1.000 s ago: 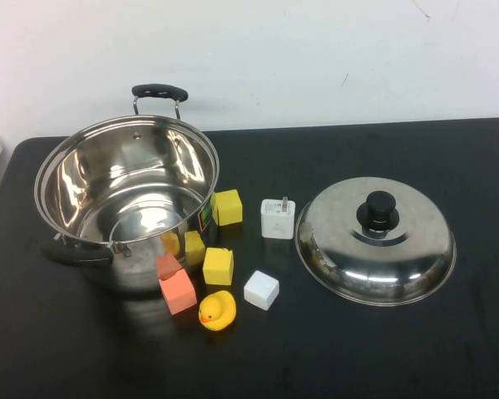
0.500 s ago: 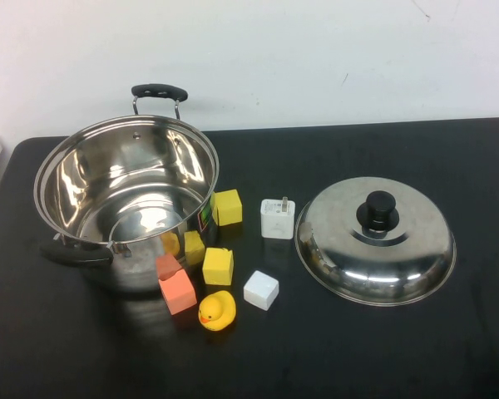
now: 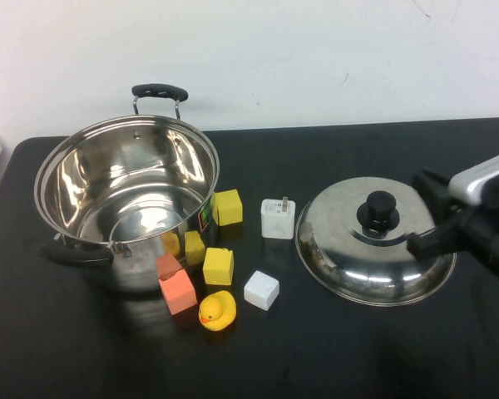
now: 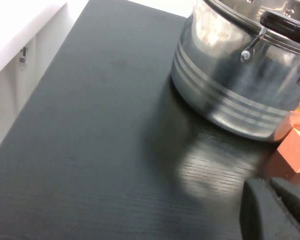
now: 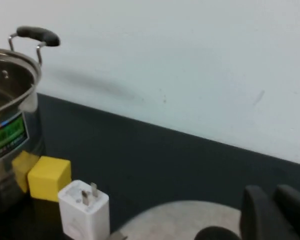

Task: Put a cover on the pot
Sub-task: Pick up the pot lid

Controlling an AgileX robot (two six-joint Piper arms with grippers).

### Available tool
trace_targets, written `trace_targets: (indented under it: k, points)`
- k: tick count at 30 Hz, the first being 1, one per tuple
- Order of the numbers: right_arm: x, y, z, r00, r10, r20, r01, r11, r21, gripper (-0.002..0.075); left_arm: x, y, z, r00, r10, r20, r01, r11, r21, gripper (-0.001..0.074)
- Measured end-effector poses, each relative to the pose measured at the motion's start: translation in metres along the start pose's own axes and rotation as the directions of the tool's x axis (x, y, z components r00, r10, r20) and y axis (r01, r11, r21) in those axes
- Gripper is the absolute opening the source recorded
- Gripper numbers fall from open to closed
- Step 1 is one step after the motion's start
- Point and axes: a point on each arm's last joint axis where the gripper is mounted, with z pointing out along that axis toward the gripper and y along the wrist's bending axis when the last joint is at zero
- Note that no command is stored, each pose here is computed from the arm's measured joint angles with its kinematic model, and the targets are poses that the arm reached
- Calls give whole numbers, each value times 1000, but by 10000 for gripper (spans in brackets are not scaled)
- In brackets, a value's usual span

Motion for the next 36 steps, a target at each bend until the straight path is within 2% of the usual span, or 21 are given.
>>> trace_targets:
  k: [2,7,9,12,22,30,33,36]
  points:
    - [11,2,7,1000,9,-2,-9,1000,4,112,0,0,0,1000,0,0,0,1000,0,-2]
    - [36,0,23,997,37,-68,-35,999,25,361,0,0,0,1000,0,0,0,1000,0,-2]
    - [40,0,30,996,37,-78,-35,999,23,430,0,0,0,1000,0,0,0,1000,0,-2]
    - [44,1,42,996,36,-81,-34,999,19,475,0,0,0,1000,0,0,0,1000,0,-2]
    - [59,1,78,993,21,-120,-21,1000,-1,493,0,0,0,1000,0,0,0,1000,0,-2]
    - [77,3,84,986,17,-165,-19,1000,-12,488,0,0,0,1000,0,0,0,1000,0,-2]
    - [77,3,84,986,17,-165,-19,1000,-12,443,0,0,0,1000,0,0,0,1000,0,-2]
    - [76,3,84,987,24,-159,-26,1000,-11,353,0,0,0,1000,0,0,0,1000,0,-2]
